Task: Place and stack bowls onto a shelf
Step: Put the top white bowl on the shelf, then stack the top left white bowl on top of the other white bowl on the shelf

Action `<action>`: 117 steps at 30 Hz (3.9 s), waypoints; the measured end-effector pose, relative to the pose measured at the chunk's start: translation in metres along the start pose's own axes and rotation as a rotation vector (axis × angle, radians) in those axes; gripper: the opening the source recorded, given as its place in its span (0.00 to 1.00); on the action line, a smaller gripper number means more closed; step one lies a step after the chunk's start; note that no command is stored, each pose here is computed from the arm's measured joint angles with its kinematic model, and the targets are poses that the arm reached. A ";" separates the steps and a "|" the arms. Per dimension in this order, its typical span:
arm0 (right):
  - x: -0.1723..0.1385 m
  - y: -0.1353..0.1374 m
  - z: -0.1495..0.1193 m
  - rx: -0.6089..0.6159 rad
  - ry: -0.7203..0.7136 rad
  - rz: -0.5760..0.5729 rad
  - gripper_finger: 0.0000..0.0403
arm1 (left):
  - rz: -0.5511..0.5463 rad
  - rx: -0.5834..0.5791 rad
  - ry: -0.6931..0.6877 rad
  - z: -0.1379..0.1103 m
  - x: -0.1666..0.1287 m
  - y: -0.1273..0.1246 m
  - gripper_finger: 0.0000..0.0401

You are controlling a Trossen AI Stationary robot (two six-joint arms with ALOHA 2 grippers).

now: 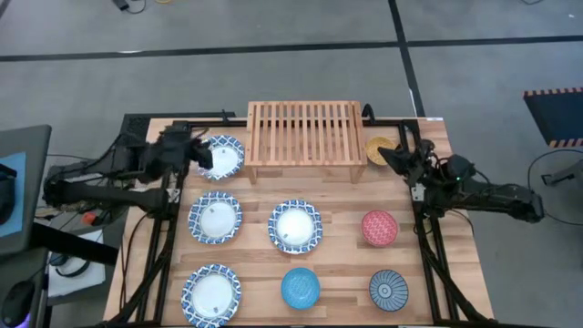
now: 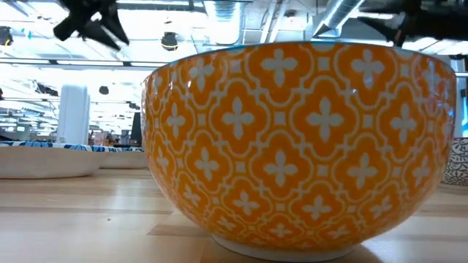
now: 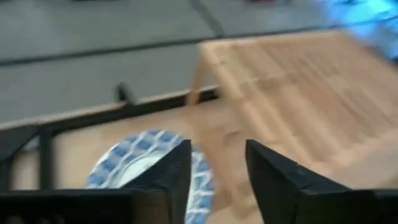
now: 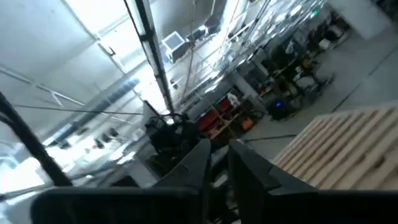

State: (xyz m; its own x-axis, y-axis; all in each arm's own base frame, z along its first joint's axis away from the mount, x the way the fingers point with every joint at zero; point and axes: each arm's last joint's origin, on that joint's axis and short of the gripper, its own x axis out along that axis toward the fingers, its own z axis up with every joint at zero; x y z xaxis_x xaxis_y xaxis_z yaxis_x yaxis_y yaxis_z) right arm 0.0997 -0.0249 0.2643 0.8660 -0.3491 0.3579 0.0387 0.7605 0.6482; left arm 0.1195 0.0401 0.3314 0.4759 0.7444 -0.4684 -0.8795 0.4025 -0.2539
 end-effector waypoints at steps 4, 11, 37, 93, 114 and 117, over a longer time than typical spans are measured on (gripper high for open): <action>0.020 0.015 0.013 -0.073 -0.029 -0.069 0.30 | 0.093 0.011 0.121 0.008 0.029 0.013 0.43; 0.053 0.032 0.028 -0.137 -0.005 -0.107 0.49 | 0.293 0.066 0.373 0.020 0.098 0.057 0.48; 0.059 0.025 0.012 -0.053 0.232 -0.293 0.60 | 0.602 -0.020 0.771 -0.015 0.233 0.102 0.48; 0.058 0.012 0.018 -0.053 0.201 -0.387 0.60 | 0.007 0.085 0.272 0.139 0.132 -0.026 0.00; 0.057 0.019 0.011 -0.023 0.249 -0.344 0.60 | -0.136 0.054 0.431 0.134 0.177 -0.048 0.31; 0.057 0.018 0.012 -0.025 0.243 -0.350 0.60 | -0.148 0.061 0.430 0.140 0.172 -0.048 0.42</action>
State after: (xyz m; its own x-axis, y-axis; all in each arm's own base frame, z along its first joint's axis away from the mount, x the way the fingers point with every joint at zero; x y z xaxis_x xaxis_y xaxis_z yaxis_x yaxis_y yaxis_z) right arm 0.1443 -0.0376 0.3046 0.8907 -0.4517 -0.0513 0.3606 0.6332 0.6849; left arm 0.2432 0.2234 0.3819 0.5422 0.3931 -0.7426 -0.7942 0.5282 -0.3003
